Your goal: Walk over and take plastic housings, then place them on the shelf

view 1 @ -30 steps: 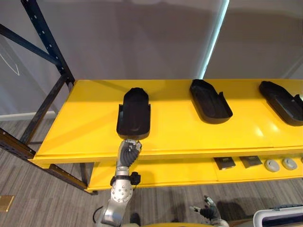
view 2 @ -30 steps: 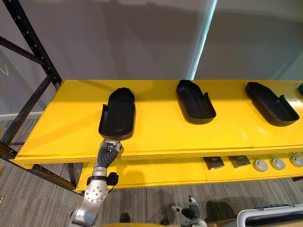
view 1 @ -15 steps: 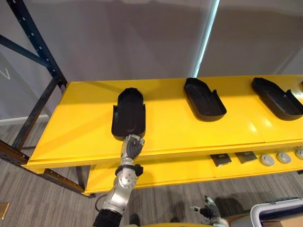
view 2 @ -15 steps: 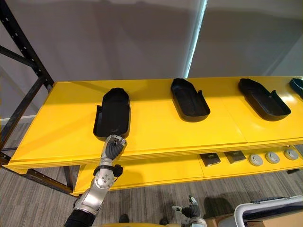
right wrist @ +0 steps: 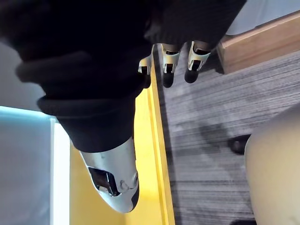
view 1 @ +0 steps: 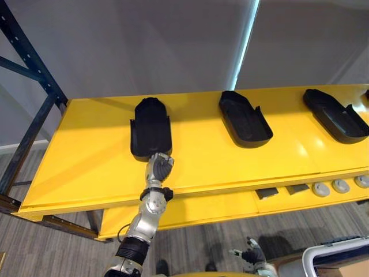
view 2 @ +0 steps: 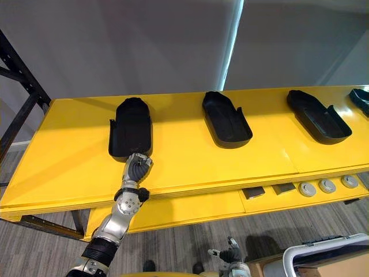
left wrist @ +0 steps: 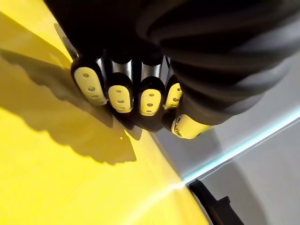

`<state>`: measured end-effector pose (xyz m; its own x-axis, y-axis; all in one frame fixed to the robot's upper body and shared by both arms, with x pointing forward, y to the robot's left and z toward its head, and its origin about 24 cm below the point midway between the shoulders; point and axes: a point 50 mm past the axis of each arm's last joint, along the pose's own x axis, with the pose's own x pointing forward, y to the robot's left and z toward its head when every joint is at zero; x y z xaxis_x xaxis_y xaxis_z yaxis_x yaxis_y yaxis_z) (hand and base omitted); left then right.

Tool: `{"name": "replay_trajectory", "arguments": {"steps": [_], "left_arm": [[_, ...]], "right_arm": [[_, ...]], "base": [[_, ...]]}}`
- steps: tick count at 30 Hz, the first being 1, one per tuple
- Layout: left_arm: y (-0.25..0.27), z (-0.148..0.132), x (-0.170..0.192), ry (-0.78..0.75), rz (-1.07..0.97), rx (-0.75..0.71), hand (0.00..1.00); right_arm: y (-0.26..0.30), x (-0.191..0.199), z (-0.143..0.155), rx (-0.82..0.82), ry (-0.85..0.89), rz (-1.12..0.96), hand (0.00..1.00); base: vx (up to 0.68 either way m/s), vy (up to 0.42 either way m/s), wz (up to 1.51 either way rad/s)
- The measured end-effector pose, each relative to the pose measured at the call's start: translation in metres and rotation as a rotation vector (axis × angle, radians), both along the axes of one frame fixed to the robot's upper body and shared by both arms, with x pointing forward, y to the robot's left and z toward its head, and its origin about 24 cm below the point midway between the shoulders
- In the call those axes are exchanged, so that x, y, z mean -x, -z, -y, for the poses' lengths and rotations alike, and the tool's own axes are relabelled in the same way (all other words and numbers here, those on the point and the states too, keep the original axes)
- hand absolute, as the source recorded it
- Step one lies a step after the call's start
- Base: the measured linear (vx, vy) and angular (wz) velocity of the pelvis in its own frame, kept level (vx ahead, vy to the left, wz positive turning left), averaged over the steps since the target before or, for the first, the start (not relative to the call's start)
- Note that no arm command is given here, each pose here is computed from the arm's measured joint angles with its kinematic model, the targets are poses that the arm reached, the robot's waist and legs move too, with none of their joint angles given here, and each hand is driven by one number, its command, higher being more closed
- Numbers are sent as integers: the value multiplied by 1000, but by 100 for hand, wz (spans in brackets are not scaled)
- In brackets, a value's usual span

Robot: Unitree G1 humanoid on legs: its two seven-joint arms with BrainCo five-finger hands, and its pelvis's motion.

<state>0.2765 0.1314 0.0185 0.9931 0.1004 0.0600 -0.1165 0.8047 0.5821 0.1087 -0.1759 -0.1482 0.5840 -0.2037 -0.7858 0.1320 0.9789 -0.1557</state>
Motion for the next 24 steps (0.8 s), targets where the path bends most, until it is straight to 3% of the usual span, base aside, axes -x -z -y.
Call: {"name": "replay_trajectory", "arguments": {"steps": [9, 14, 17, 21, 24], "left_arm": [[-8, -7, -1, -15, 29, 1, 100], [-73, -6, 19, 32, 341, 92, 100], [-123, -23, 43, -4, 611, 121, 100], [-152, -91, 79, -313, 857, 98, 100], [-143, -139, 109, -593, 872, 89, 100]], "right_arm": [[0, -3, -3, -8, 0, 8, 0], [0, -2, -3, -8, 3, 4, 0], [1, -1, -2, -5, 8, 2, 0], [2, 2, 0, -1, 13, -8, 0], [2, 5, 2, 1, 20, -14, 0]], "base": [[-16, 2, -1], [47, -7, 8], [33, -7, 10], [-5, -14, 23], [-19, -13, 18]]}}
